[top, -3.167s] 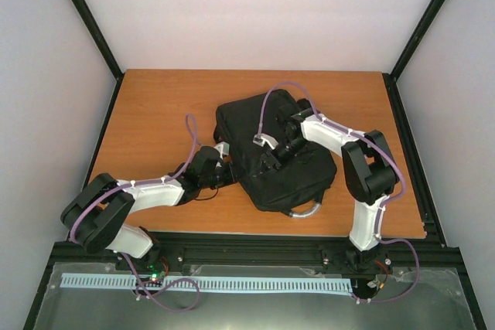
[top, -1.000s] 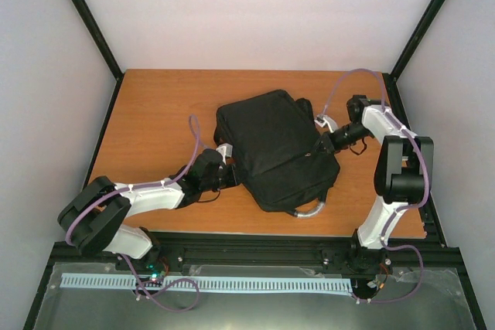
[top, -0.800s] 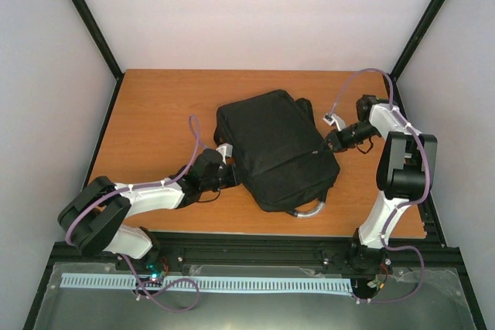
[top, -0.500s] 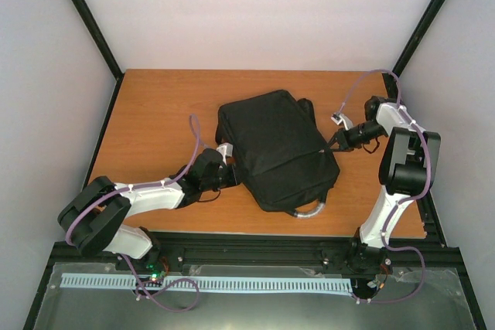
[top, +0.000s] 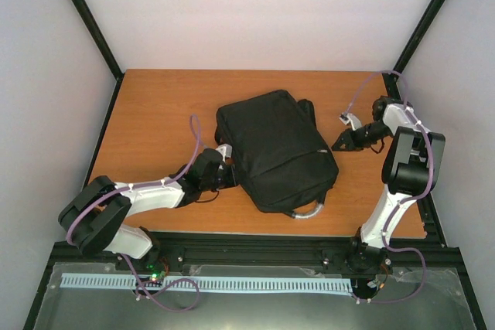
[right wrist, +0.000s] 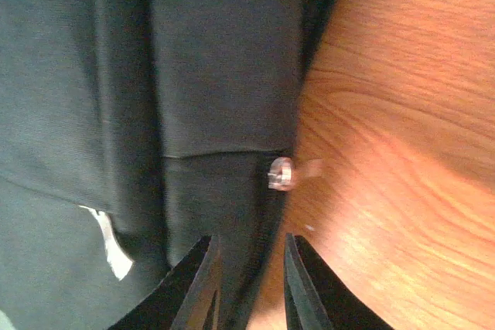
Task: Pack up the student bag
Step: Zip the student bag at the center of the board.
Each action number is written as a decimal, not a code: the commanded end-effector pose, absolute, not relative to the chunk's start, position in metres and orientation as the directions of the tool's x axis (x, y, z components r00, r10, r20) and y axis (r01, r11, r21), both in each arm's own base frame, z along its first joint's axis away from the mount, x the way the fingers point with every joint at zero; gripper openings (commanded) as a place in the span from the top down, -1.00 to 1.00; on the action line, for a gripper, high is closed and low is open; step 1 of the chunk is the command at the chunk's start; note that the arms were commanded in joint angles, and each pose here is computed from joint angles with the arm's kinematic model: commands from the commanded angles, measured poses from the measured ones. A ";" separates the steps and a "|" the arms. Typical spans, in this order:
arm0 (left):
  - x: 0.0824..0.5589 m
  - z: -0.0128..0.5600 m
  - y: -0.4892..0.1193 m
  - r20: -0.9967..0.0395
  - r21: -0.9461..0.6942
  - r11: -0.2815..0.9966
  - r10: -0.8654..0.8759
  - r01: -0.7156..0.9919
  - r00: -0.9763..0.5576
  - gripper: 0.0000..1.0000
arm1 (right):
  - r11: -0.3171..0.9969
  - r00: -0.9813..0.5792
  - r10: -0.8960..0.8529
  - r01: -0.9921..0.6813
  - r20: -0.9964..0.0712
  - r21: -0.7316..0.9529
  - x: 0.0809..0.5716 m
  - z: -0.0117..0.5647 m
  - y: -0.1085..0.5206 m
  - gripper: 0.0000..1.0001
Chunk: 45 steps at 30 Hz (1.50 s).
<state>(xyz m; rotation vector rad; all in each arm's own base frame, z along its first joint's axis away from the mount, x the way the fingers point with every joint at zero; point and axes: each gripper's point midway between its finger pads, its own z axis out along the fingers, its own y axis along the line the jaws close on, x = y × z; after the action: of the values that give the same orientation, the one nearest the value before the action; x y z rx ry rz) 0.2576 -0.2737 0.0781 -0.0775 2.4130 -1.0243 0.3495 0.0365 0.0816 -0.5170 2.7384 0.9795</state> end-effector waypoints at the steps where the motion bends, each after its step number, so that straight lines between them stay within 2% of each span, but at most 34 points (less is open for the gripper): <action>1: 0.260 0.072 -0.270 -0.450 -0.640 0.753 -0.206 0.152 -0.869 0.98 | 0.768 -0.913 -0.265 -0.394 -0.310 0.504 0.360 0.075 0.017 0.49; 5: 0.261 0.073 -0.270 -0.452 -0.639 0.754 -0.207 0.152 -0.868 0.97 | 0.769 -0.914 -0.264 -0.392 -0.307 0.504 0.358 0.073 0.017 0.39; 13: 0.266 0.072 -0.258 -0.487 -0.571 0.808 -0.192 0.144 -0.852 0.84 | 0.758 -0.918 -0.253 -0.385 -0.306 0.527 0.354 0.072 0.021 0.35; 16: 0.277 0.076 -0.234 -0.525 -0.483 0.869 -0.191 0.105 -0.829 0.91 | 0.745 -0.921 -0.240 -0.377 -0.306 0.550 0.350 0.071 0.026 0.34; 20: 0.290 0.089 -0.226 -0.546 -0.473 0.873 -0.186 0.117 -0.817 0.92 | 0.734 -0.926 -0.230 -0.367 -0.300 0.571 0.345 0.066 0.030 0.34; 28: 0.307 0.085 -0.209 -0.532 -0.404 0.912 -0.168 0.074 -0.830 0.92 | 0.712 -0.921 -0.230 -0.380 -0.315 0.591 0.333 0.067 0.037 0.34; 40: 0.363 0.093 -0.190 -0.522 -0.334 0.943 -0.192 -0.008 -0.831 0.82 | 0.698 -0.906 -0.218 -0.404 -0.363 0.591 0.329 0.078 0.043 0.35; 43: 0.369 0.098 -0.190 -0.526 -0.320 0.948 -0.175 0.003 -0.833 0.56 | 0.699 -0.894 -0.223 -0.425 -0.390 0.575 0.329 0.084 0.043 0.36; 45: 0.368 0.104 -0.190 -0.529 -0.320 0.947 -0.170 0.010 -0.832 0.23 | 0.702 -0.879 -0.224 -0.445 -0.420 0.557 0.331 0.093 0.043 0.36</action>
<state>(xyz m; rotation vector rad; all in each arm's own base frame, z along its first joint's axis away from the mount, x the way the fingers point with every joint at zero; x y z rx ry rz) 0.3514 -0.1963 0.0811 -0.1260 2.5758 -0.4629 0.3249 0.0403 0.0711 -0.4687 2.6873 1.0092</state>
